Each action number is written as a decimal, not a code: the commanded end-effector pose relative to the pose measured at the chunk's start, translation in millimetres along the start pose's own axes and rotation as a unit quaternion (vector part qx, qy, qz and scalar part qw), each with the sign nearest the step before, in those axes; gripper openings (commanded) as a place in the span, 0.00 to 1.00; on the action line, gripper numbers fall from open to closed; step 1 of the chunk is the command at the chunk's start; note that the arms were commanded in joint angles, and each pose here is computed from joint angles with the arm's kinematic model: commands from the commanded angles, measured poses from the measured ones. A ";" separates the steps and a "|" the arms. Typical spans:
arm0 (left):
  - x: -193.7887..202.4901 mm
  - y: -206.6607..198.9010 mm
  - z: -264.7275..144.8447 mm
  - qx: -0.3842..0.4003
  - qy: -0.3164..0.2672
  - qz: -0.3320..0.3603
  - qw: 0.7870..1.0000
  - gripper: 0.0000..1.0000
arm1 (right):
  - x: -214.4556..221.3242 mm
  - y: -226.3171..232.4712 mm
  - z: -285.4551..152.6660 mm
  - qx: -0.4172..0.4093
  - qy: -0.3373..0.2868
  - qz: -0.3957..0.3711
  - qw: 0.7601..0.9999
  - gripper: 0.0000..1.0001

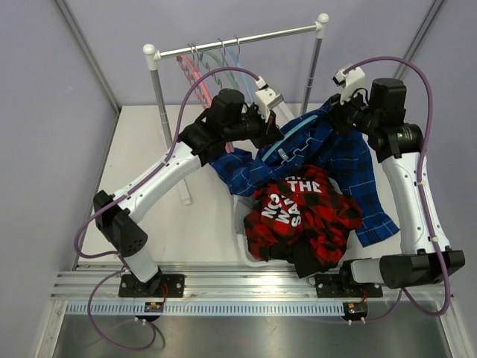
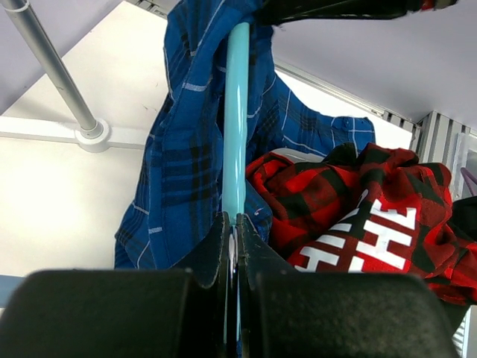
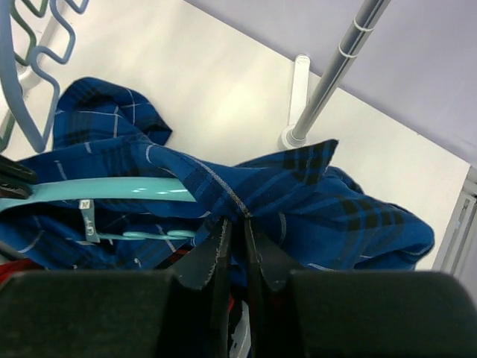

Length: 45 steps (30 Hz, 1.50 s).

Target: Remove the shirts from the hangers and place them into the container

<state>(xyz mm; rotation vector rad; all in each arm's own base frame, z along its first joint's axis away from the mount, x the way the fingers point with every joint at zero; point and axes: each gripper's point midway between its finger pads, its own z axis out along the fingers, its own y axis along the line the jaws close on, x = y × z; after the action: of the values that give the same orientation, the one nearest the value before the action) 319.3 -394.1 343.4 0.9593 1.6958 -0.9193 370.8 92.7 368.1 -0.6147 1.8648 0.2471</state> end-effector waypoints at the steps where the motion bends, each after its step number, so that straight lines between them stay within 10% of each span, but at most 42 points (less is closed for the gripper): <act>1: -46.7 -13.2 -12.8 0.021 -0.065 0.034 0.997 0.00 | -18.3 2.9 3.8 -0.023 -0.024 -0.001 0.999 0.00; 25: -70.2 28.1 17.7 0.000 -0.081 0.067 0.994 0.00 | -162.8 157.5 -44.7 -0.356 -0.165 0.008 0.920 0.00; 33: -81.0 39.7 -1.2 -0.007 -0.118 0.080 0.990 0.00 | -107.2 121.0 -10.3 -0.230 -0.094 -0.034 0.968 0.00; 45: -82.7 34.2 -7.2 0.019 -0.156 0.123 0.980 0.00 | -6.5 76.0 3.2 -0.187 0.050 -0.112 0.975 0.00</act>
<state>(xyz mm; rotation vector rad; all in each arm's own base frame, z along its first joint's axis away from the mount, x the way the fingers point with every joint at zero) 384.1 -393.9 338.5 0.9649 1.5623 -0.8901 342.2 174.9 372.1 -1.0164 1.8282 0.5030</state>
